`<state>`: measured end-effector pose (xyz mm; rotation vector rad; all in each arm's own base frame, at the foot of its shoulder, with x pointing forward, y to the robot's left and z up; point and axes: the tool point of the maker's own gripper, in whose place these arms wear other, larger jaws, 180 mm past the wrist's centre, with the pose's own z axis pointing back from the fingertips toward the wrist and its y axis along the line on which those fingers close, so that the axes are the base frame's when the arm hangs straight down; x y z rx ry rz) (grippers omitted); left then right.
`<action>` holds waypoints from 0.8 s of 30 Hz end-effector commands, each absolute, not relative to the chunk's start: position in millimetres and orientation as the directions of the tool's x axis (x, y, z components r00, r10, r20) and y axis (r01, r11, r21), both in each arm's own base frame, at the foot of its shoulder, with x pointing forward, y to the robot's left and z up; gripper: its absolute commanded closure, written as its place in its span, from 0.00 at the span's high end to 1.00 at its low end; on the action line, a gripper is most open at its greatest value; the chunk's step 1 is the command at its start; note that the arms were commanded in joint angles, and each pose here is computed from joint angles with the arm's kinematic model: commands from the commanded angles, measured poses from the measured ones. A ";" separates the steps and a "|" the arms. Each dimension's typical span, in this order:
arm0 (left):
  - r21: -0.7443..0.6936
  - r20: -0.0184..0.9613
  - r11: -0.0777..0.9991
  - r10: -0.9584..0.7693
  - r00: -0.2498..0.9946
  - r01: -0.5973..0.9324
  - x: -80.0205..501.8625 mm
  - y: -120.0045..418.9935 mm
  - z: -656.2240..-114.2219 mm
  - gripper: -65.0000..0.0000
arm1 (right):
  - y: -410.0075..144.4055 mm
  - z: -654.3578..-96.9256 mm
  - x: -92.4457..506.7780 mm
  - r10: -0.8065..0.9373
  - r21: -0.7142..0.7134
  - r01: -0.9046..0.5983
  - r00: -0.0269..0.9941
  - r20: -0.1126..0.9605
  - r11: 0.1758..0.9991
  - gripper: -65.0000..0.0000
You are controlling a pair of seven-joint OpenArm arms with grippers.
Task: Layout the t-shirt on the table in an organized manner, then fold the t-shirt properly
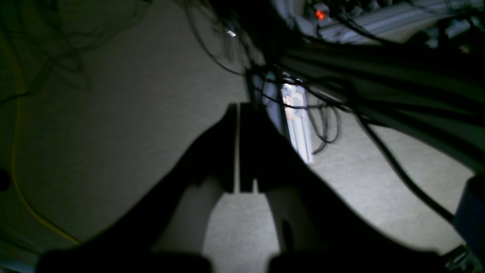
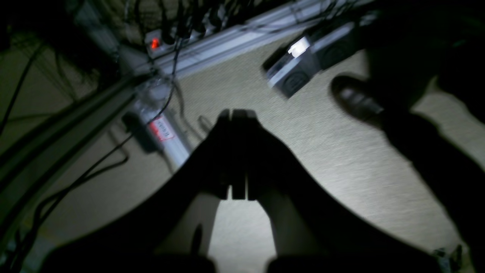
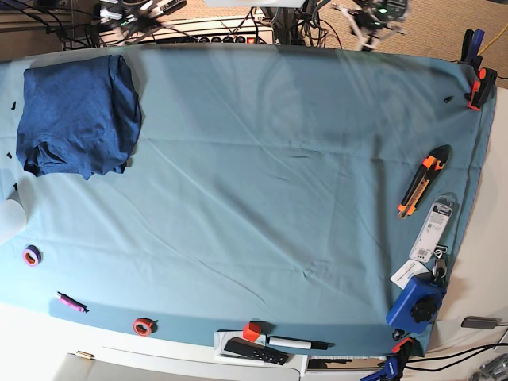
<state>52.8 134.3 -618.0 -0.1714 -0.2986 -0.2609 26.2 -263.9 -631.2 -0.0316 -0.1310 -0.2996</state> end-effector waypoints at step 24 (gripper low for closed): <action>-0.152 0.064 0.937 -0.309 0.949 0.315 -31.4 137.9 -649.6 0.00 | -219.1 -631.9 31.5 -0.332 0.087 0.328 0.942 0.041 0.941 0.00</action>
